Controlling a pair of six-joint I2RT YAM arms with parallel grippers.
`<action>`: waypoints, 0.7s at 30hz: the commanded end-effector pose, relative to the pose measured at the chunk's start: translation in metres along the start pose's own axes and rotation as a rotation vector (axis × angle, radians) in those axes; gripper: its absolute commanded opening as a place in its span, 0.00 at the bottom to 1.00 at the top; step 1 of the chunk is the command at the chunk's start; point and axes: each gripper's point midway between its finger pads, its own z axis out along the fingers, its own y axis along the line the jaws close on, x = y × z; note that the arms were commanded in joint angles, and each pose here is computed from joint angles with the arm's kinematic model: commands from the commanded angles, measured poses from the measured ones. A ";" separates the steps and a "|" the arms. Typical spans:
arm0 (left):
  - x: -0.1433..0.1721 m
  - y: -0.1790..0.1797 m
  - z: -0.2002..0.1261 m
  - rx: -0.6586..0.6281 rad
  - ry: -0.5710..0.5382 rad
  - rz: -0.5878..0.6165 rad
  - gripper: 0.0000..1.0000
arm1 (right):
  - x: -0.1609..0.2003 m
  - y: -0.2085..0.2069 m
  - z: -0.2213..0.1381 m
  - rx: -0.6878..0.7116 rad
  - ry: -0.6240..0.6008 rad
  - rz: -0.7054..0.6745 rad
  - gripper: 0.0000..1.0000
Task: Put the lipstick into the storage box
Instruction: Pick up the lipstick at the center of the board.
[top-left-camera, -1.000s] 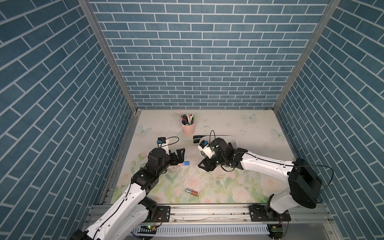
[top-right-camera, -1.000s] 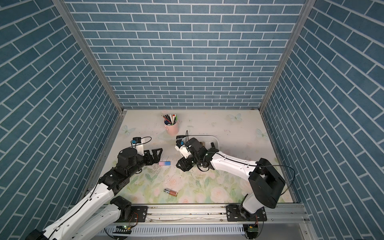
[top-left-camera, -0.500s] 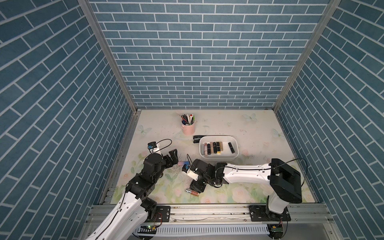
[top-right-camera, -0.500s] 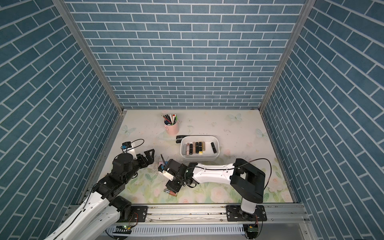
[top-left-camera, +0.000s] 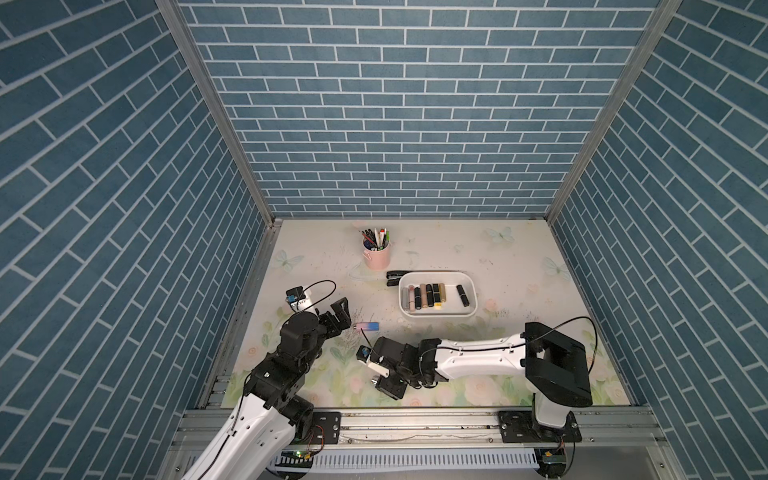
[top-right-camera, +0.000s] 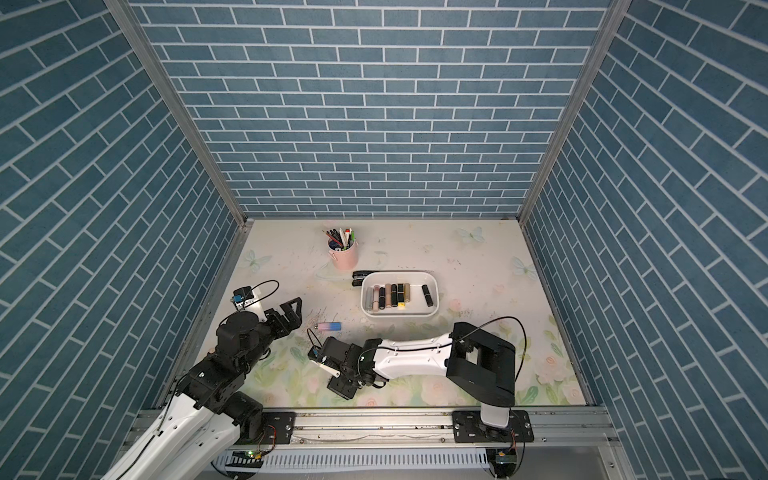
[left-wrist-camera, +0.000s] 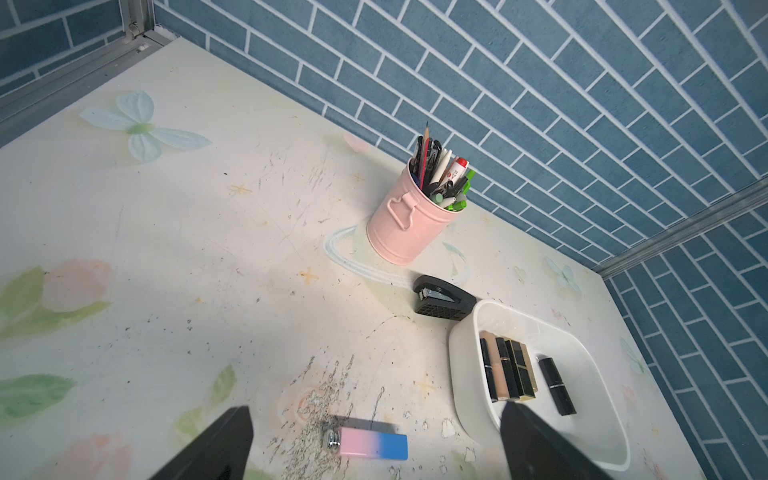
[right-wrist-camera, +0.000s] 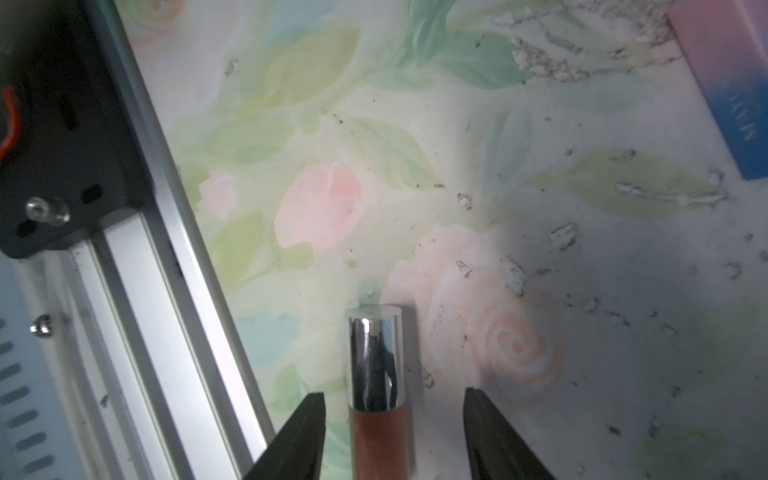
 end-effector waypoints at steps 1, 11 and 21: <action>0.006 0.006 0.001 -0.019 0.010 0.003 1.00 | 0.002 -0.008 0.006 0.069 0.025 -0.028 0.58; 0.007 0.006 0.002 -0.016 0.012 0.008 1.00 | 0.010 -0.021 0.019 0.155 0.063 -0.039 0.48; 0.007 0.006 0.002 -0.015 0.014 0.008 1.00 | 0.006 -0.022 0.017 0.156 0.050 -0.044 0.20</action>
